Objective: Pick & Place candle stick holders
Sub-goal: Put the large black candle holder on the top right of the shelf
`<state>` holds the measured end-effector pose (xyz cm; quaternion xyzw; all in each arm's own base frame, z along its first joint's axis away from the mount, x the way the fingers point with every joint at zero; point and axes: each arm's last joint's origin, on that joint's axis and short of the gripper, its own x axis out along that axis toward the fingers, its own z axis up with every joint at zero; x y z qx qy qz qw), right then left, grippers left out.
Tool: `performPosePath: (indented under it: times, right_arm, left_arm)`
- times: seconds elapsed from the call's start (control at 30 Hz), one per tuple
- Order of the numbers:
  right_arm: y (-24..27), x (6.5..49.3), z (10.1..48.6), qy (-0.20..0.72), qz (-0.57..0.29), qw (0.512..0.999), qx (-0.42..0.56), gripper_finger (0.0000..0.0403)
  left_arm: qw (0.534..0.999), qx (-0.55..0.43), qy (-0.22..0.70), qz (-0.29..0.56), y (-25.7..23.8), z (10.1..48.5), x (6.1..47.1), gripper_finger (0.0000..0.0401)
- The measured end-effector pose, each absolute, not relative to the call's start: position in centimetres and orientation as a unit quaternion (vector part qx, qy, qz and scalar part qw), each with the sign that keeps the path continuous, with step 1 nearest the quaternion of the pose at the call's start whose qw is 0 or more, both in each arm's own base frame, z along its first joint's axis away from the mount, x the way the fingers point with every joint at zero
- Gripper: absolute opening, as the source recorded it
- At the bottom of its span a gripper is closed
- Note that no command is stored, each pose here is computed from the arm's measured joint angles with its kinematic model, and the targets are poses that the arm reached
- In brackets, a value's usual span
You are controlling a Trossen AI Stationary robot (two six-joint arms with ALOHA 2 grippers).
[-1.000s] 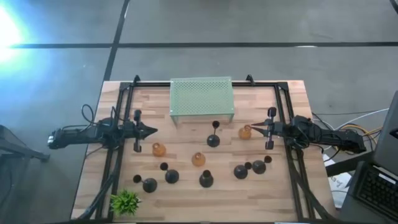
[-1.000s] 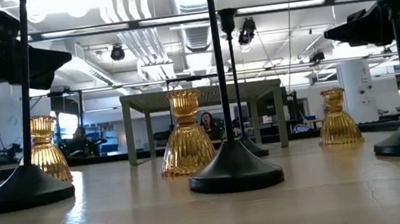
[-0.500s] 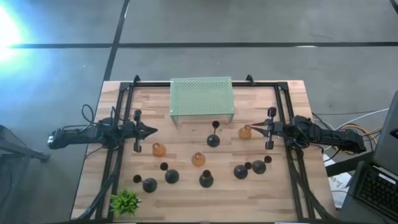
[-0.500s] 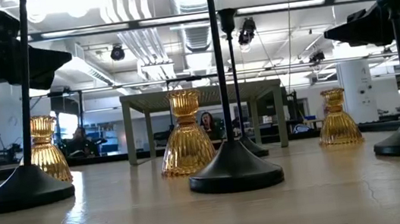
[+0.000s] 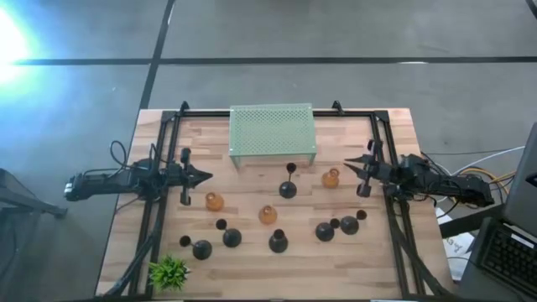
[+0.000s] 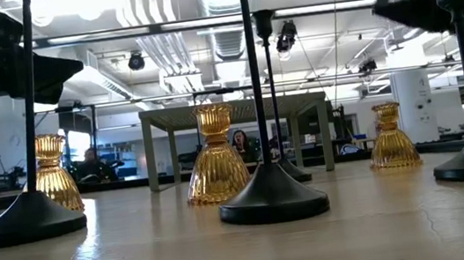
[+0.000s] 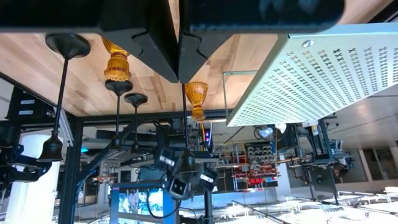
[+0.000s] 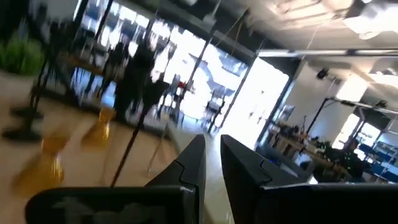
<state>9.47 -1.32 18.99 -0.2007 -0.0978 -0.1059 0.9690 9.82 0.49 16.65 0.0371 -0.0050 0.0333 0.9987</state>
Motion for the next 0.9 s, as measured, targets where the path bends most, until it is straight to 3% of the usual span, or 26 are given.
performPosePath:
  times: [0.4, 0.9]
  right_arm:
    - [-1.1, 7.3, 23.1, -0.351, -0.087, 0.932, -0.022, 0.0043]
    - [-1.6, 9.8, 22.6, -0.225, -0.114, 0.966, 0.05, 0.0043]
  left_arm:
    - [0.999, 0.037, -0.005, 0.033, 0.5, 16.6, 9.8, 0.0014]
    - [0.999, 0.037, -0.005, 0.033, 0.5, 16.6, 9.8, 0.0014]
